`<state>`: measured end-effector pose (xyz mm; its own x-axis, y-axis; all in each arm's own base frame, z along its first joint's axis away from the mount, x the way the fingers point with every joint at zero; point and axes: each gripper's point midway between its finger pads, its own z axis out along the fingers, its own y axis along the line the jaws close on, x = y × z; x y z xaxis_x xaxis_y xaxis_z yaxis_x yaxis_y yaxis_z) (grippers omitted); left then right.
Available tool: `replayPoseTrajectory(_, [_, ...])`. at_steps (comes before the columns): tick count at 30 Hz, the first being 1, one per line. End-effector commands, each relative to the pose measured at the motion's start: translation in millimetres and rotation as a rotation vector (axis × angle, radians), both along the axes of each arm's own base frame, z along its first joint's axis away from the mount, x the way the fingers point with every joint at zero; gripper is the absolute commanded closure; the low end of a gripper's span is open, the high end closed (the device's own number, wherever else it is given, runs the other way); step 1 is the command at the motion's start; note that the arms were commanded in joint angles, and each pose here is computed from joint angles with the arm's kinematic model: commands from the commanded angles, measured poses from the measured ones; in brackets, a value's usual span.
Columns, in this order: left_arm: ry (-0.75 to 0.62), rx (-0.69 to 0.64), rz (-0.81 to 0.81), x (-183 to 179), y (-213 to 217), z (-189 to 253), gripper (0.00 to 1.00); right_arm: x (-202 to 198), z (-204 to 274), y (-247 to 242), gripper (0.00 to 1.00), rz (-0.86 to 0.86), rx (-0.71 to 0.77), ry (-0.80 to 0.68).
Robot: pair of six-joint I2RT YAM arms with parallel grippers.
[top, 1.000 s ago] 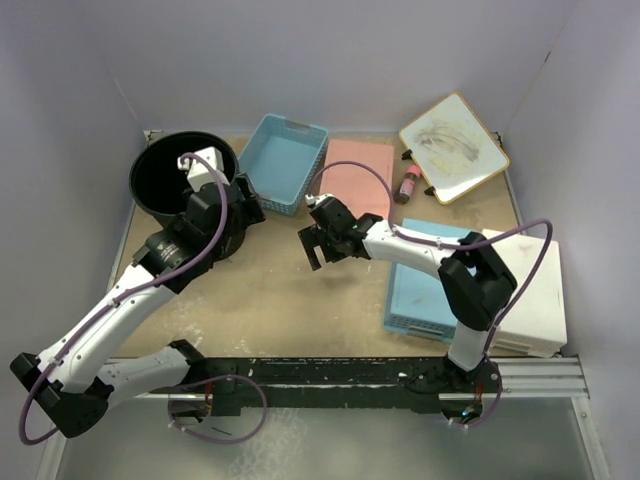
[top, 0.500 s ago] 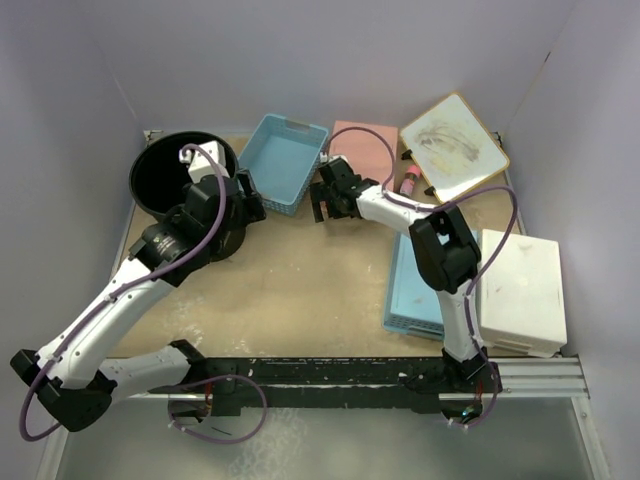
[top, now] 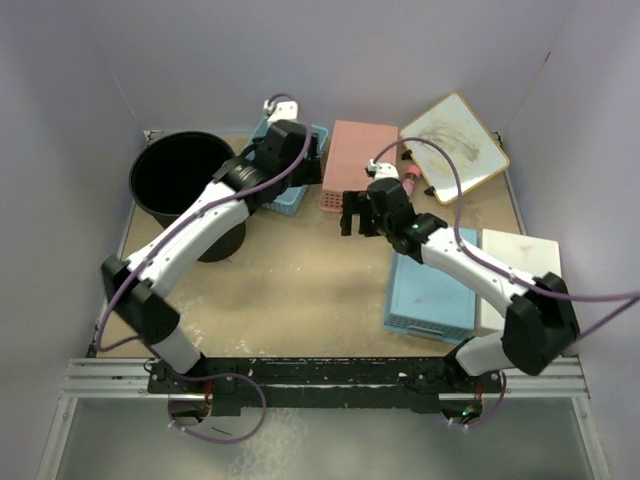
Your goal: Turn the large container upside down
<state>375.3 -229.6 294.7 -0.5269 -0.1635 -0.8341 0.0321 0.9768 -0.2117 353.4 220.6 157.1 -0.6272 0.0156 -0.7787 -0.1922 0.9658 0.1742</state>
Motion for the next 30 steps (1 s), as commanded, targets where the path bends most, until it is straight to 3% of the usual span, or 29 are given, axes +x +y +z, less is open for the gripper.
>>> replayPoseTrajectory(1, [-0.049,0.073,-0.075,47.2,-29.5,9.7,0.21,-37.8,-10.1,-23.1,0.02,-0.061,0.048,0.053])
replayPoseTrajectory(7, [0.056,0.118,-0.065,129.6,-23.6,-42.7,0.25,-74.9,15.9,-61.0,0.02,-0.118,0.036,0.034])
replayPoseTrajectory(12, [0.124,0.136,-0.08,163.4,-23.7,-98.3,0.26,-90.5,28.9,-91.8,0.02,-0.182,0.013,-0.042])
replayPoseTrajectory(20, [0.166,0.202,-0.133,185.8,-26.2,-159.6,0.4,-98.6,20.7,-103.9,0.02,-0.208,-0.034,-0.013])
replayPoseTrajectory(25, [0.201,0.228,-0.155,186.1,-24.4,-184.8,0.43,-94.1,19.3,-99.0,0.02,-0.209,-0.021,-0.012])
replayPoseTrajectory(27, [0.219,0.23,-0.158,185.9,-22.5,-195.7,0.49,-92.0,19.8,-98.0,0.02,-0.208,-0.023,-0.015])
replayPoseTrajectory(30, [0.23,0.231,-0.159,187.4,-19.6,-203.0,0.66,-91.5,19.1,-98.4,0.02,-0.211,-0.031,-0.01])
